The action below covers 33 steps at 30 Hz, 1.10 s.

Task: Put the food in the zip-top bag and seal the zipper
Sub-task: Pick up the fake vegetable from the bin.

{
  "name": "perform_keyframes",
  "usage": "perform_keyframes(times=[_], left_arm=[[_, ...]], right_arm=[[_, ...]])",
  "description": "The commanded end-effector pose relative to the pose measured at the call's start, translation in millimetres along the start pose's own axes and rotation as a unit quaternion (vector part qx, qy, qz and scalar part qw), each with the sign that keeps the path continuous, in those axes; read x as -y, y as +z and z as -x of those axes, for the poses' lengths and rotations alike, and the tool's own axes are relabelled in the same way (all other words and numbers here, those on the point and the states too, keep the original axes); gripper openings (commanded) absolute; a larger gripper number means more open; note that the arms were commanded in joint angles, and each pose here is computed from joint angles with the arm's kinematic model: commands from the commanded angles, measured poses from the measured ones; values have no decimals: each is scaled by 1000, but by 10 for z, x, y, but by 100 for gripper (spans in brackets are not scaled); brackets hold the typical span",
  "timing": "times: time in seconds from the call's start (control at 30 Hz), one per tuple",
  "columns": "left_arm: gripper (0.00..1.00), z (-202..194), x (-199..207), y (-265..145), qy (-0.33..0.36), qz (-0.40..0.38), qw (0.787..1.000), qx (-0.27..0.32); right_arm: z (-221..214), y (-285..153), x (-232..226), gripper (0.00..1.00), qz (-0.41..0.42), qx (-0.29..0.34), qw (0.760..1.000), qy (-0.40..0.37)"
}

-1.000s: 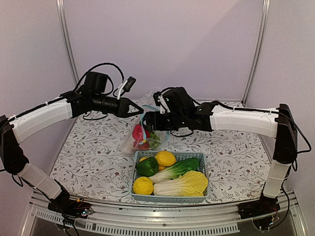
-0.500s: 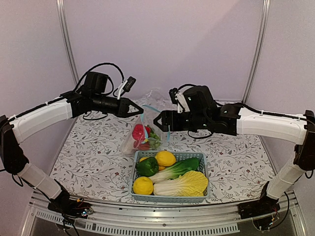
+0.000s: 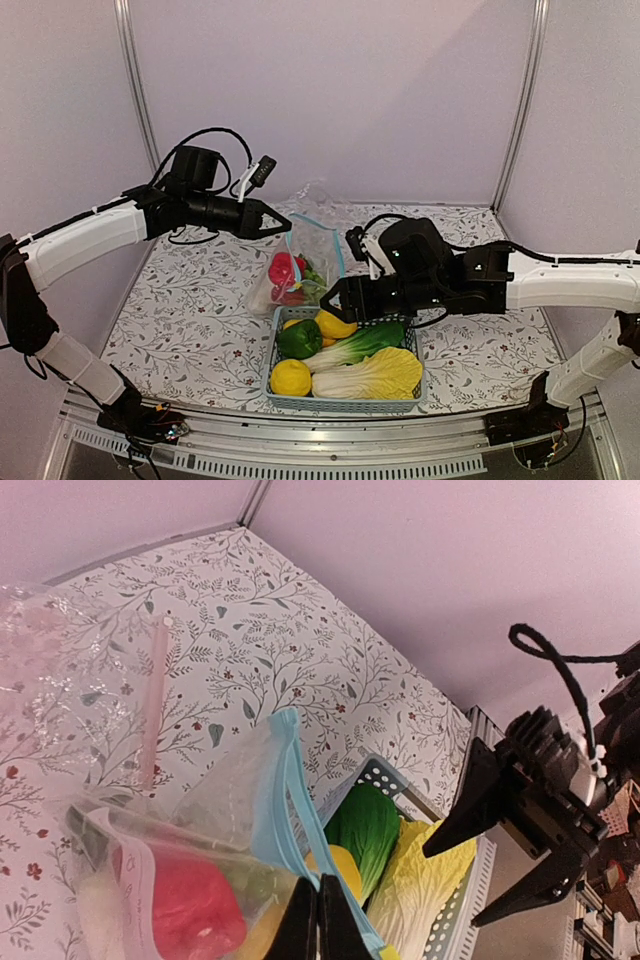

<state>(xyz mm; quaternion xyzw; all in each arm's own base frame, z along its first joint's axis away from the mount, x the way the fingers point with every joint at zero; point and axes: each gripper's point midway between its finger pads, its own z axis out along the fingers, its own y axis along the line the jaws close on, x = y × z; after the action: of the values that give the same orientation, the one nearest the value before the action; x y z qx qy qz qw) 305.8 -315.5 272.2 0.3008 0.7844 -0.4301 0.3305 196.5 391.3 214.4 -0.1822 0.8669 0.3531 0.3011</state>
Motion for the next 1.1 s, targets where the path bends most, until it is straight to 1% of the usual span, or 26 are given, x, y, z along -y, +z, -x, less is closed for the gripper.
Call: perform_keyframes(times=[0.0, 0.1, 0.33, 0.63, 0.87, 1.07], left_arm=[[0, 95, 72, -42, 18, -7, 1000, 13], [0, 98, 75, -45, 18, -7, 1000, 14], [0, 104, 82, -54, 20, -7, 1000, 15], [0, 101, 86, -45, 19, -9, 1000, 14], [0, 107, 89, -47, 19, -10, 1000, 15], [0, 118, 98, -64, 21, -9, 1000, 18]], right_arm=[[-299, 177, -91, 71, 2, -44, 999, -2], [-397, 313, -188, 74, -2, -61, 998, -26], [-600, 608, -137, 75, -42, -93, 993, -51], [-667, 683, -38, 79, -64, -104, 990, -65], [-681, 778, -90, 79, -58, -116, 989, -77], [-692, 874, -22, 79, -78, -118, 986, -85]])
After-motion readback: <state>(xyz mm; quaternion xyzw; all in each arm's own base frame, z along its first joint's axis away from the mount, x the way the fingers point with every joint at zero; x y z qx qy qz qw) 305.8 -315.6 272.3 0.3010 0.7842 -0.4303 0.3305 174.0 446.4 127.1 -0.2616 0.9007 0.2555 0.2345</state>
